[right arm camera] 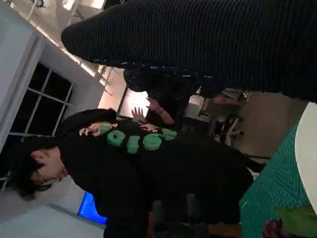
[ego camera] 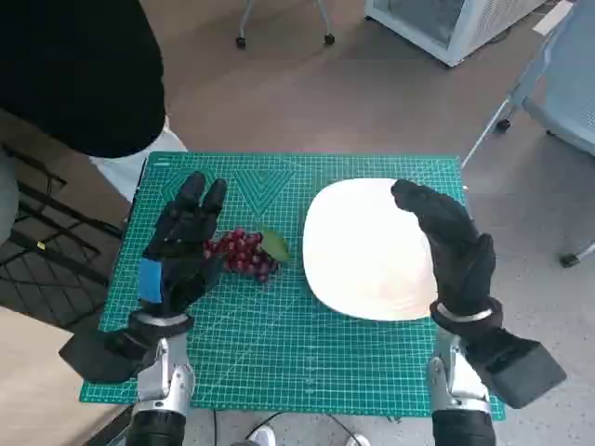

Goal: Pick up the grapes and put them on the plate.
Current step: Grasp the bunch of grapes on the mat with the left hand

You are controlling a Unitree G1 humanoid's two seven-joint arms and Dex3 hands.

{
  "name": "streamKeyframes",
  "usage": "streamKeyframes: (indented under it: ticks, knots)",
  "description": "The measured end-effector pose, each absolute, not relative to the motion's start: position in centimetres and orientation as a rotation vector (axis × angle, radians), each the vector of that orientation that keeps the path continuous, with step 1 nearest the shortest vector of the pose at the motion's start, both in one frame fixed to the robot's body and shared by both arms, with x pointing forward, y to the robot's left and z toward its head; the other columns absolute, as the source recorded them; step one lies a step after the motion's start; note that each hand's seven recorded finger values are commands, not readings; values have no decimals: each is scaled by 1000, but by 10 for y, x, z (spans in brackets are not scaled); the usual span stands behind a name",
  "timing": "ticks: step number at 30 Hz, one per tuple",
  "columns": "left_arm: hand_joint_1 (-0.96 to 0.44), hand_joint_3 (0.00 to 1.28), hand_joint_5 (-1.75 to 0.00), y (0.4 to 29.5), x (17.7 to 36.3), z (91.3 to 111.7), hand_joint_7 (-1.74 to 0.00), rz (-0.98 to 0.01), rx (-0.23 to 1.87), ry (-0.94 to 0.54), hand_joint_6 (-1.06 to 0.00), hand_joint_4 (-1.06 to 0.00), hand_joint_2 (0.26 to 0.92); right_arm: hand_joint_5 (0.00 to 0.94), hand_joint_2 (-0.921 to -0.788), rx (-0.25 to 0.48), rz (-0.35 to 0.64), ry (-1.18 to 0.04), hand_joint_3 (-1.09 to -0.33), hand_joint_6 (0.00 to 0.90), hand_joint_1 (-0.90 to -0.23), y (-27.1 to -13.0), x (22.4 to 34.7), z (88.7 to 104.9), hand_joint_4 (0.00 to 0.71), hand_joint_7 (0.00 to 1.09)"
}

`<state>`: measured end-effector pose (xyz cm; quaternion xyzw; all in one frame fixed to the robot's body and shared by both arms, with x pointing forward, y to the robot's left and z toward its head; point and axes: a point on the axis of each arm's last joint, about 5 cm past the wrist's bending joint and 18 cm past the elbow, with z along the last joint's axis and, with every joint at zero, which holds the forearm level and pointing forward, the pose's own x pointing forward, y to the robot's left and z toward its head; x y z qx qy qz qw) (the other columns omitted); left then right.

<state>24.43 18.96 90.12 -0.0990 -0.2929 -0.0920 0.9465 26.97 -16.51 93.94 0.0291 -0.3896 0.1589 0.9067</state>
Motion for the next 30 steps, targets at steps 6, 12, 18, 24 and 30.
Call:
streamKeyframes:
  ticks: [6, 12, 18, 24, 30]
  knots:
    - [-479, 219, 0, 189, 244, 901, 0, -188, -204, -589, -428, -356, 921, 0, -921, 59, 328, -804, -697, 41, -718, -165, 270, 939, 352, 519]
    - [-474, 213, 0, 189, 244, 901, 0, -178, -193, -581, -415, -355, 921, 0, -921, 58, 331, -802, -697, 38, -723, -165, 270, 939, 352, 524]
    - [-453, 208, 0, 187, 244, 901, 0, -160, -157, -579, -407, -350, 921, 0, -921, 58, 334, -794, -696, 36, -726, -165, 270, 938, 352, 529]
    - [-443, 200, 0, 185, 243, 903, 0, -128, -119, -598, -378, -321, 921, 0, -921, 58, 334, -791, -695, 34, -729, -165, 271, 937, 352, 534]
    - [-413, 218, 0, 181, 242, 901, 0, -90, -107, -618, -312, -266, 921, 0, -921, 59, 334, -790, -695, 31, -733, -165, 271, 937, 352, 537]
